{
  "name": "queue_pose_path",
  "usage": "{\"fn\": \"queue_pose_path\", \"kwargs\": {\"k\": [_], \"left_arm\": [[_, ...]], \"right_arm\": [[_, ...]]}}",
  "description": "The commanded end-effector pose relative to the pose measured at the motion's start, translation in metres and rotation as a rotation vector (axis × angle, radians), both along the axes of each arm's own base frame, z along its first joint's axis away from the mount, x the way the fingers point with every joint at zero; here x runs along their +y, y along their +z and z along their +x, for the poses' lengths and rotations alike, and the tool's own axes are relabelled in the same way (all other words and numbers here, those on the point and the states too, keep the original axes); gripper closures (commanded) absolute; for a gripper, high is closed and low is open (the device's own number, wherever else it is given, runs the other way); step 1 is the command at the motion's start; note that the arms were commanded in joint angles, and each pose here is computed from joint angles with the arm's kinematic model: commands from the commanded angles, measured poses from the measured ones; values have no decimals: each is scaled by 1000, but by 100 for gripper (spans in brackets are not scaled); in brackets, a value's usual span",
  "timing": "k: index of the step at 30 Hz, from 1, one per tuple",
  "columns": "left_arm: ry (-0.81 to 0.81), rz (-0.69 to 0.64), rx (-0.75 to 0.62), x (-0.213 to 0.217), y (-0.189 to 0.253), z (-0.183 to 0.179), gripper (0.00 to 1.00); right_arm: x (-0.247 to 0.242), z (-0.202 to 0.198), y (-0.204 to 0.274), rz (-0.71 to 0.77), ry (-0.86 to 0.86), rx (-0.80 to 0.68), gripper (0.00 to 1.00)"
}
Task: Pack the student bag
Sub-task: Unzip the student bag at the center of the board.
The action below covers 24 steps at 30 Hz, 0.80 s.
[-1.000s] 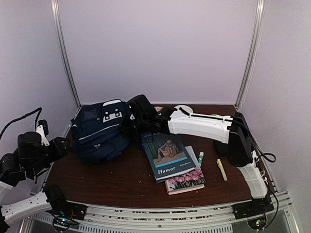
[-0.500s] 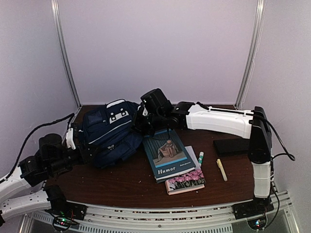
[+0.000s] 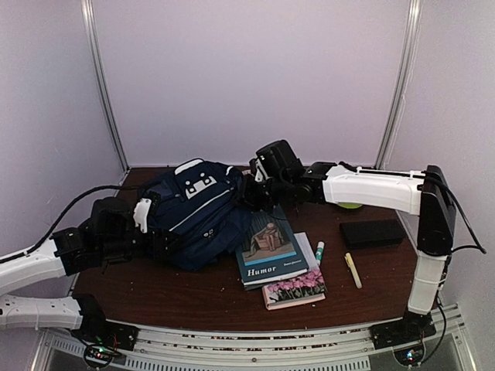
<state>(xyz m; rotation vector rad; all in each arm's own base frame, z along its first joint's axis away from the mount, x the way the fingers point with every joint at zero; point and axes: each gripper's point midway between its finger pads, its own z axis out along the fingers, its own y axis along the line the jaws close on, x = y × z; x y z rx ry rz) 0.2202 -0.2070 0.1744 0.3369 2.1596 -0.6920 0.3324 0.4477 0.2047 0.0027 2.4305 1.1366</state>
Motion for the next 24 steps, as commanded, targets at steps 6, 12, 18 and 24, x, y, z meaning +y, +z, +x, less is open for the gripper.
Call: {"fn": "queue_pose_path", "kwargs": {"k": [6, 12, 18, 24], "left_arm": [[-193, 217, -73, -26, 10, 15, 27], [-292, 227, -51, -46, 7, 15, 27], [-303, 253, 11, -58, -14, 23, 35], [-322, 259, 42, -66, -28, 22, 37]], "right_arm": [[-1, 18, 59, 131, 54, -132, 100], [-7, 23, 61, 130, 59, -140, 100], [-4, 24, 60, 136, 75, -132, 100], [1, 21, 68, 151, 91, -132, 100]]}}
